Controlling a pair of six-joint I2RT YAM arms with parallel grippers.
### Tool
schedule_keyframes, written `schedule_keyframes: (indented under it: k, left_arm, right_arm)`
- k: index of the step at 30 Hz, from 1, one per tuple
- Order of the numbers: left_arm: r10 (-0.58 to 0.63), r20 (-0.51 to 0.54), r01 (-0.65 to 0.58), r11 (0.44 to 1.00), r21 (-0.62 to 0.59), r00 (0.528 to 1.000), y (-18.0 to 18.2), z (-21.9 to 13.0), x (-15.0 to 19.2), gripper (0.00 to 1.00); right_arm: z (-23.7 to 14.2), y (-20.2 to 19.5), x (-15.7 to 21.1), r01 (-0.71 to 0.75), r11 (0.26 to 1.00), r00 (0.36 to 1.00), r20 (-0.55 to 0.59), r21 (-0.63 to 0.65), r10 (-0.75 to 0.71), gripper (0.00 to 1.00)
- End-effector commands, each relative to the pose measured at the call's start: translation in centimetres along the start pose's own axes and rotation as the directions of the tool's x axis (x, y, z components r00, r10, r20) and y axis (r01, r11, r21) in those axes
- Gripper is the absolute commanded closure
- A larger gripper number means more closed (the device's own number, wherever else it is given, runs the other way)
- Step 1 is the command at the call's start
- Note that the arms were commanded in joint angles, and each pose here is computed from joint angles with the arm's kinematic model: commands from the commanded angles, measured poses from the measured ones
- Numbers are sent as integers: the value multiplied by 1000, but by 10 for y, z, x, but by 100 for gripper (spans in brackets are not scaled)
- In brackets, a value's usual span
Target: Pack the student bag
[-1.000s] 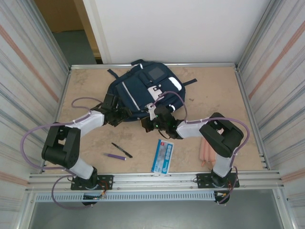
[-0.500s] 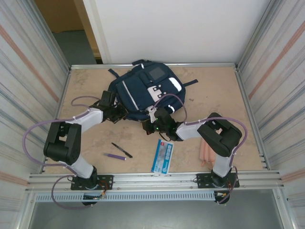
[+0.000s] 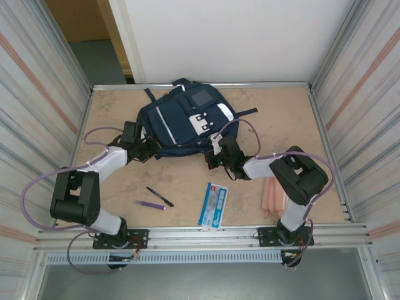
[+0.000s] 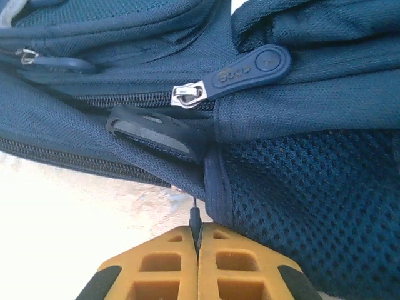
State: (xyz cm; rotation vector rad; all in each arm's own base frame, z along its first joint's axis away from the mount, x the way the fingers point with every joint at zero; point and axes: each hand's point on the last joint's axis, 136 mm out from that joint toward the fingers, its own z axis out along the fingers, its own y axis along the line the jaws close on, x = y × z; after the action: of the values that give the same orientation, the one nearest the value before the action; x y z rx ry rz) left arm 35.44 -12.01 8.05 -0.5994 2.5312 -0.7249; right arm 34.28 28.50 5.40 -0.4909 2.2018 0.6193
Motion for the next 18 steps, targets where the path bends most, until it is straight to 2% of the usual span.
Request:
schedule_keyframes:
  k: [1, 5, 8, 10, 12, 15, 18]
  left_arm:
    - [26, 60, -24, 999, -25, 998, 8, -11, -13, 100]
    - [14, 41, -15, 1000, 13, 999, 0, -11, -7, 100]
    - [65, 42, -67, 997, 49, 997, -18, -11, 2, 98]
    - [109, 46, -112, 992, 64, 993, -31, -12, 7, 79]
    - [131, 54, -135, 988, 75, 990, -40, -19, 9, 61]
    - [163, 119, -174, 981, 86, 979, -50, -38, 0, 53]
    - [236, 207, -243, 970, 12, 950, -49, -59, -18, 46]
  right_arm:
    - [-17, -55, -11, -36, 982, 999, 35, 187, 30, 100]
    - [-18, -52, -14, -51, 987, 998, 45, 155, 45, 100]
    - [-19, -48, -15, -57, 990, 996, 70, 131, 48, 95]
    - [-20, -50, -16, -58, 990, 994, 96, 128, 46, 91]
    - [-28, -41, -30, -53, 997, 985, 166, 62, 42, 87]
    - [-46, -16, -47, 41, 998, 969, 244, -56, -26, 79]
    - [-58, 6, -58, 167, 978, 954, 272, -126, -127, 71]
